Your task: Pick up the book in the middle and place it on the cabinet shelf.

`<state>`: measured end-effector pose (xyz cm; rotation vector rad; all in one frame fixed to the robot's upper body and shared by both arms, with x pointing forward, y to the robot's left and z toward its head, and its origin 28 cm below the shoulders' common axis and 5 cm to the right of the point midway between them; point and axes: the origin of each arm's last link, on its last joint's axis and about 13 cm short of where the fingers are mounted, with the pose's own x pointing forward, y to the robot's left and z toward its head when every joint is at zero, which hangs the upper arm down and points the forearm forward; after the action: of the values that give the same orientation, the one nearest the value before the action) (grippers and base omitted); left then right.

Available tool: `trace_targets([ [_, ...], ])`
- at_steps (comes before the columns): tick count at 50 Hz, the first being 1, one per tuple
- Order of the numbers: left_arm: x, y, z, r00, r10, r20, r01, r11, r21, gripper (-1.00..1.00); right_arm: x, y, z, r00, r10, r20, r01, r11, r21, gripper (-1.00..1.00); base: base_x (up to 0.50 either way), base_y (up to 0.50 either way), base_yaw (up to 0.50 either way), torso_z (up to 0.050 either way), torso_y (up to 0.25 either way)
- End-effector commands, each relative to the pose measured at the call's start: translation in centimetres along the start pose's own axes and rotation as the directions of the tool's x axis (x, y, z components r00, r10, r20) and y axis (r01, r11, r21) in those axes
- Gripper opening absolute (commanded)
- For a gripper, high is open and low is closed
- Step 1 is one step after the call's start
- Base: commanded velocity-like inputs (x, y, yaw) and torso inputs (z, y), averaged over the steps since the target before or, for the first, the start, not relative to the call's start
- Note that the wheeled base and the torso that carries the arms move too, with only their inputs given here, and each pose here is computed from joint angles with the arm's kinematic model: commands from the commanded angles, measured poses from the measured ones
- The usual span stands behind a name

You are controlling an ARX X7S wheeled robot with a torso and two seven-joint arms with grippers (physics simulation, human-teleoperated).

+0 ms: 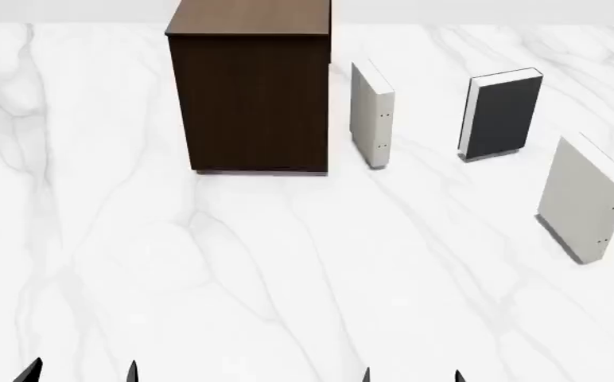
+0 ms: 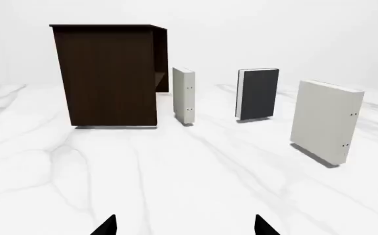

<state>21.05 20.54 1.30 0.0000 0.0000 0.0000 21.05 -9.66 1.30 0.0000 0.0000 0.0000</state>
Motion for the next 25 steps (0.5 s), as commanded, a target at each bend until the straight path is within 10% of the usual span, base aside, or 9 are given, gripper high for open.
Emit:
trace_targets([
  [1,0.0,0.1,0.1,1.0,0.008,0.008,-0.008,1.0,-0.017,1.0,0.0,0.0,0.1,1.0,-0.004,-0.002,0.004,1.0,-0.005,1.0,0.0,0.0,0.0,0.0,0.0],
  [24,0.0,0.1,0.2,1.0,0.025,0.01,-0.025,0.999,-0.019,1.0,0.0,-0.2,0.0,0.999,-0.054,0.0,0.054,0.998,-0.044,1.0,0.0,0.0,0.0,0.0,0.0],
  [25,2.8,-0.7,-0.9,0.947,-0.274,-0.167,0.281,0.96,0.02,1.0,2.9,0.4,-0.8,0.95,0.252,-0.184,-0.281,0.946,-0.159,1.0,0.0,0.0,0.0,0.0,0.0],
])
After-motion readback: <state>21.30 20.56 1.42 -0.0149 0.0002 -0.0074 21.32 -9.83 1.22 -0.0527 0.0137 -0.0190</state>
